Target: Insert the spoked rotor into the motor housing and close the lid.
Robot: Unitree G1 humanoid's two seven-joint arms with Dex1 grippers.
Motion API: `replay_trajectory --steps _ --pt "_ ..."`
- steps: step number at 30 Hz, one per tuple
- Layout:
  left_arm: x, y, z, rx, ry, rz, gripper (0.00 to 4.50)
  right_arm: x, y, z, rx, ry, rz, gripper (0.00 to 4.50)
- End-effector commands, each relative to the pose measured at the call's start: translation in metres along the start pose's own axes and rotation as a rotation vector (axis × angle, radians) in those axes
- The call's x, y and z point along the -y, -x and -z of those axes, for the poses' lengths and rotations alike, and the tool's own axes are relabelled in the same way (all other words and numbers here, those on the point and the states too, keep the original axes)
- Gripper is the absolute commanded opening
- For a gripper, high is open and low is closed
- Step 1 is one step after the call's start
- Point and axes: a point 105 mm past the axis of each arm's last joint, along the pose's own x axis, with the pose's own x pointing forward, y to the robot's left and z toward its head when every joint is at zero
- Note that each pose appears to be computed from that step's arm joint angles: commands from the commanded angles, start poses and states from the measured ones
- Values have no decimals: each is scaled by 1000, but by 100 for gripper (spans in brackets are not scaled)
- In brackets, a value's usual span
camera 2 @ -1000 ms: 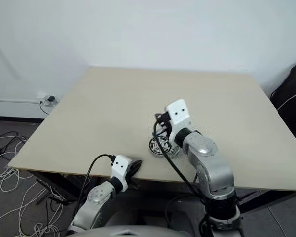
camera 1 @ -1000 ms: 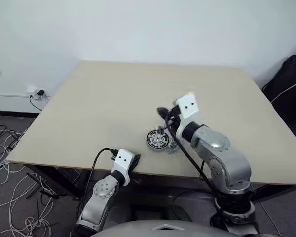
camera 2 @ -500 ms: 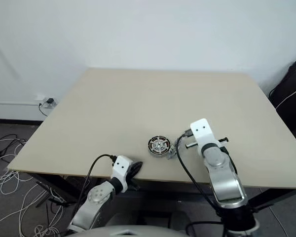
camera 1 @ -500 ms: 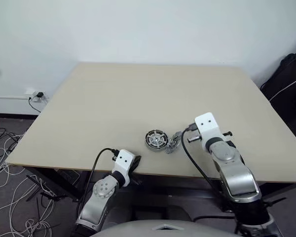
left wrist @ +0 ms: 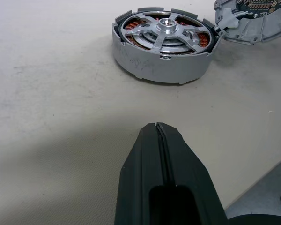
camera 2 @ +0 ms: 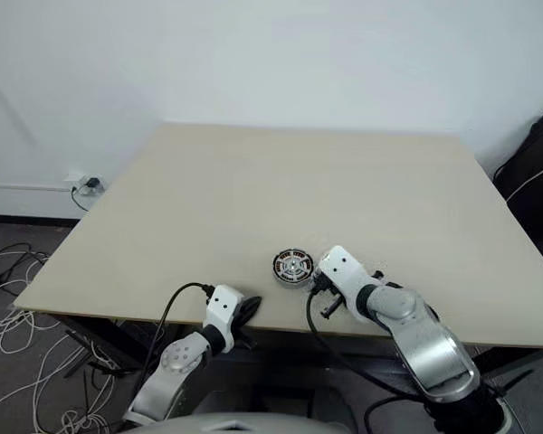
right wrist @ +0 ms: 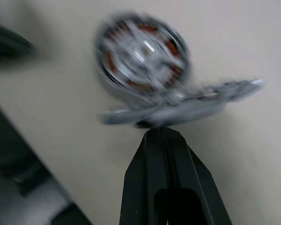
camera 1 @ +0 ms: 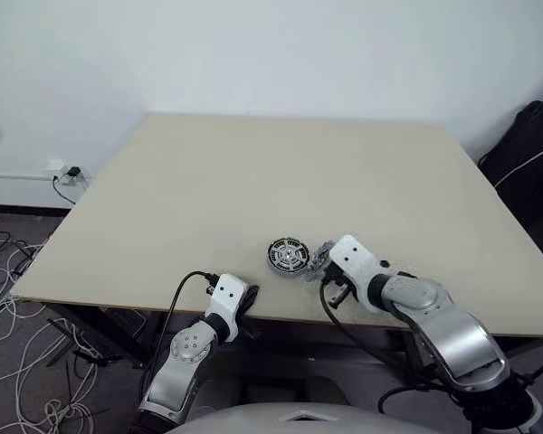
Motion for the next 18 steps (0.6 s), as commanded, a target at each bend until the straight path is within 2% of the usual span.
replay_trajectory --steps 1,9,18 --pt "0 -1 -13 45 -22 7 0 8 3 -23 129 -1 35 1" --pt "-1 -1 -13 45 -24 1 0 11 -11 -23 170 -54 68 1" --pt "-2 -1 -14 46 -30 7 0 -8 -33 -24 190 -99 15 1"
